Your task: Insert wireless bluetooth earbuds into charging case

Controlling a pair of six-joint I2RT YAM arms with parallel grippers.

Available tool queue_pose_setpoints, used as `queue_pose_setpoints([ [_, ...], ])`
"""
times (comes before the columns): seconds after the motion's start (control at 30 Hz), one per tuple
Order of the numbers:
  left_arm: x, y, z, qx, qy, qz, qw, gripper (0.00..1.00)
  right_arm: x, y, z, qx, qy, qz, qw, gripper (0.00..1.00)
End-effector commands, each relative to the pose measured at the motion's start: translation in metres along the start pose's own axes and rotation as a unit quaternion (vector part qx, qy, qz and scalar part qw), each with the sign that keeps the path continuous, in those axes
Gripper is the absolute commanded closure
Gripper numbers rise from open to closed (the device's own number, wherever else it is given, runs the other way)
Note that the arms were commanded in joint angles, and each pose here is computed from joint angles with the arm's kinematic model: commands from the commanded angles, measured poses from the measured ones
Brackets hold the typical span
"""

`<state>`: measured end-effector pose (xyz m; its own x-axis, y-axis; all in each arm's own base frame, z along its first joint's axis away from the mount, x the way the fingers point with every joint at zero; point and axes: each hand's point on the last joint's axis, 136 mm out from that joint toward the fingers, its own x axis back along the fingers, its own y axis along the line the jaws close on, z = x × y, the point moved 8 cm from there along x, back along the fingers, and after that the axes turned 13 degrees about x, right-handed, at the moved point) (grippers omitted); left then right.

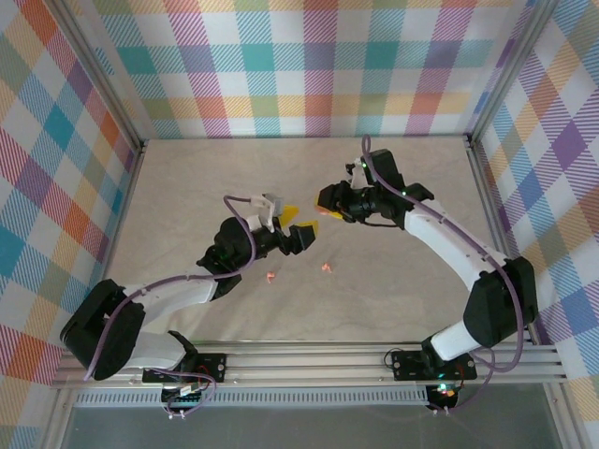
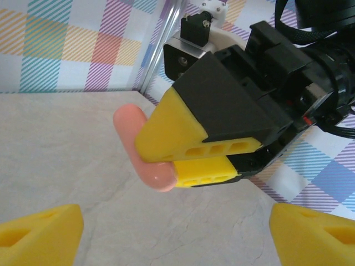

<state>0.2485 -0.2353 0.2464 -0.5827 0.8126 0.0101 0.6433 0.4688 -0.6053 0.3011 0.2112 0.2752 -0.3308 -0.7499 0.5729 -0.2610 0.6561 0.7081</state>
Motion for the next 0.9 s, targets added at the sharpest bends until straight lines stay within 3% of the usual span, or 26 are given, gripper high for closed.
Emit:
queue_pose_setpoints([
  [0.0, -0.006, -0.016, -0.019, -0.004, -0.061, 0.040, 0.997, 0.15, 0.008, 0.016, -0.006, -0.017, -0.027, -0.038, 0.999, 0.63],
  [0.27, -0.019, -0.011, -0.021, 0.024, -0.091, 0.051, 0.994, 0.24, 0.020, 0.030, -0.006, -0.035, -0.048, -0.064, 0.996, 0.60],
  [0.87, -0.058, -0.006, -0.021, 0.038, -0.098, 0.077, 0.992, 0.41, 0.024, 0.034, -0.002, -0.068, -0.056, -0.092, 0.992, 0.61],
])
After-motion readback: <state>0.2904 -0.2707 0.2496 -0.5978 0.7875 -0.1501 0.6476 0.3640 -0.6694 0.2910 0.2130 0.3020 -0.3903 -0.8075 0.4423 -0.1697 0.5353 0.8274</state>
